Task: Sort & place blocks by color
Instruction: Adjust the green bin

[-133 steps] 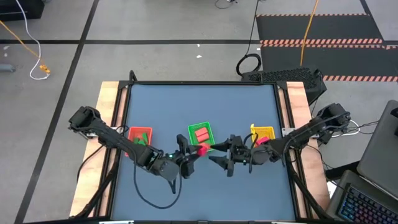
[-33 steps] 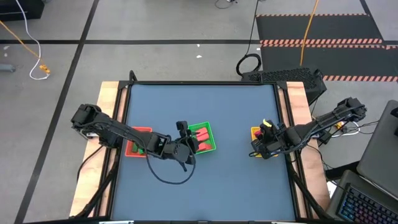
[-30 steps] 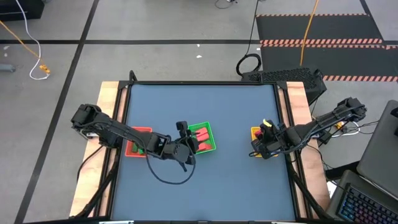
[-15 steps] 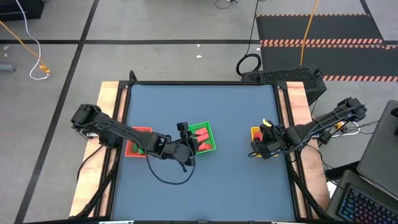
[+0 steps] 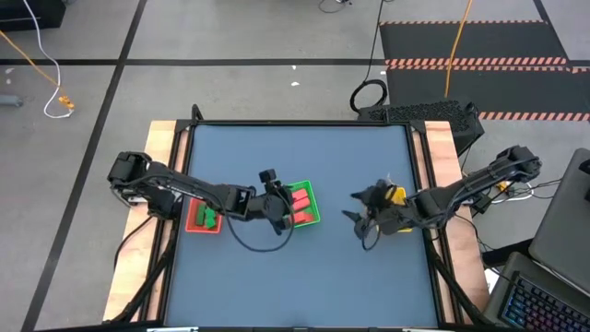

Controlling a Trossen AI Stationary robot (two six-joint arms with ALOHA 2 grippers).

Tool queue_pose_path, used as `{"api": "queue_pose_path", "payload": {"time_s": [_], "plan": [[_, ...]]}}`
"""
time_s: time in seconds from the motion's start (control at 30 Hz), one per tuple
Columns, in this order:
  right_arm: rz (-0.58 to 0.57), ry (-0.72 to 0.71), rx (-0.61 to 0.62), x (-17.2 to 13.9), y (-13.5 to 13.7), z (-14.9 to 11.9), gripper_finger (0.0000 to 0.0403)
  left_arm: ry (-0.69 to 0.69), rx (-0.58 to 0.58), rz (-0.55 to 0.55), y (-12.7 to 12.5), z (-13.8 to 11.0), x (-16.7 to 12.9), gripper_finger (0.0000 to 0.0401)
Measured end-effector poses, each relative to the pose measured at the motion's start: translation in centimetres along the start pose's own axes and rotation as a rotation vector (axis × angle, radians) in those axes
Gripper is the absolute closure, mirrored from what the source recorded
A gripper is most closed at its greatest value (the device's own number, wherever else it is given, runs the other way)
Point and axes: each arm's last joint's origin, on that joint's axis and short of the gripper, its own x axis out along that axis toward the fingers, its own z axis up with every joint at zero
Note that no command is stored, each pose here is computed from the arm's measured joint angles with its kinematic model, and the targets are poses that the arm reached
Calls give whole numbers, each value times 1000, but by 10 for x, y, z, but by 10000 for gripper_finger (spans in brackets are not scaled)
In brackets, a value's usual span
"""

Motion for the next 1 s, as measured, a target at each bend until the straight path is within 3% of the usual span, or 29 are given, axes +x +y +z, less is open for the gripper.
{"api": "queue_pose_path", "payload": {"time_s": [0.13,0.43,0.6,0.73,0.83,1.0], "plan": [[76,-37,-83,21,14,5,130,-17,-45,-38,1,-3,4,226],[-158,42,8,84,-3,-9,155,-6,-46,-32,2,-5,5,226],[-143,21,35,110,-4,-11,166,80,-7,-14,2,-15,5,226],[-144,2,27,121,-7,-10,172,180,4,76,6,-26,3,226],[-225,-12,25,125,-15,-9,177,230,-10,135,10,-33,2,226],[-296,-18,57,128,-26,-7,188,261,-100,145,14,-36,4,226]]}}
